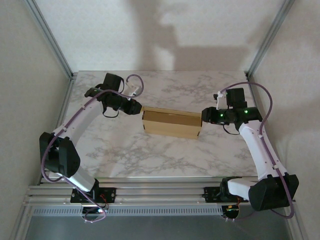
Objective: Fold the paper box
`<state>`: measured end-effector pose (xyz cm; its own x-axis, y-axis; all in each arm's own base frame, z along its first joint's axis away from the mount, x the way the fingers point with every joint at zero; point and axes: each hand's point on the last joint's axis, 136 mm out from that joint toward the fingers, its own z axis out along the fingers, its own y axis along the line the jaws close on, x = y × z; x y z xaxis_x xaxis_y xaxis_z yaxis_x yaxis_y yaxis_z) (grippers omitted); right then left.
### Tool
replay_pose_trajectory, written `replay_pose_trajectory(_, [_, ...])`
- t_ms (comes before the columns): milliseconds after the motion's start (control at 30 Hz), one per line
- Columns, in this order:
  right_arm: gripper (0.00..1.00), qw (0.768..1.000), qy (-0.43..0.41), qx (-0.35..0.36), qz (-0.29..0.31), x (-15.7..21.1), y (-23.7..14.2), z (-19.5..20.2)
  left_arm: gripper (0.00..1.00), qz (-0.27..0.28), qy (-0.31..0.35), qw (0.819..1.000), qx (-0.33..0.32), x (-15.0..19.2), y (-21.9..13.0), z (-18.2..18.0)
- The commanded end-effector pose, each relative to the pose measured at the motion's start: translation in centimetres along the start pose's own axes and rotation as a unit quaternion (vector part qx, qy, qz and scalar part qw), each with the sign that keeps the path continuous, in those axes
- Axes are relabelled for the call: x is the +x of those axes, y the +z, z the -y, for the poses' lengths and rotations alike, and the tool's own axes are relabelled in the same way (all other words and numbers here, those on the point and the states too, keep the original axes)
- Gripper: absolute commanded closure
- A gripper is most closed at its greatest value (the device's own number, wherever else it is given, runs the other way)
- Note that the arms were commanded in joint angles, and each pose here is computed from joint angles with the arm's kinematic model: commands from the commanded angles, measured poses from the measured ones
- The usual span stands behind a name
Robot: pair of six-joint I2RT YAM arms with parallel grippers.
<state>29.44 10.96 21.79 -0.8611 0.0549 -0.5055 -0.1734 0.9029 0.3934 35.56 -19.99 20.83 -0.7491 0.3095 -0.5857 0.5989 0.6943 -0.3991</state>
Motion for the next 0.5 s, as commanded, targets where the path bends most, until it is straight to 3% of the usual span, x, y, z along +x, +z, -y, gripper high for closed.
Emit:
replay_pose_trajectory(0, [0.6,0.999,-0.015,0.032,-0.011,0.5,0.5,0.8,0.78,-0.001,0.009,1.0,0.014,-0.5,-0.1,0.7])
replay_pose_trajectory(200, [0.62,0.998,-0.032,0.054,-0.012,0.0,1.2,1.1,0.78,-0.002,0.008,1.0,0.014,-0.6,-0.1,0.7])
replay_pose_trajectory(467, [0.81,0.997,-0.042,0.055,-0.02,0.2,1.5,0.4,0.87,-0.002,-0.02,1.0,0.024,-1.0,0.3,1.1])
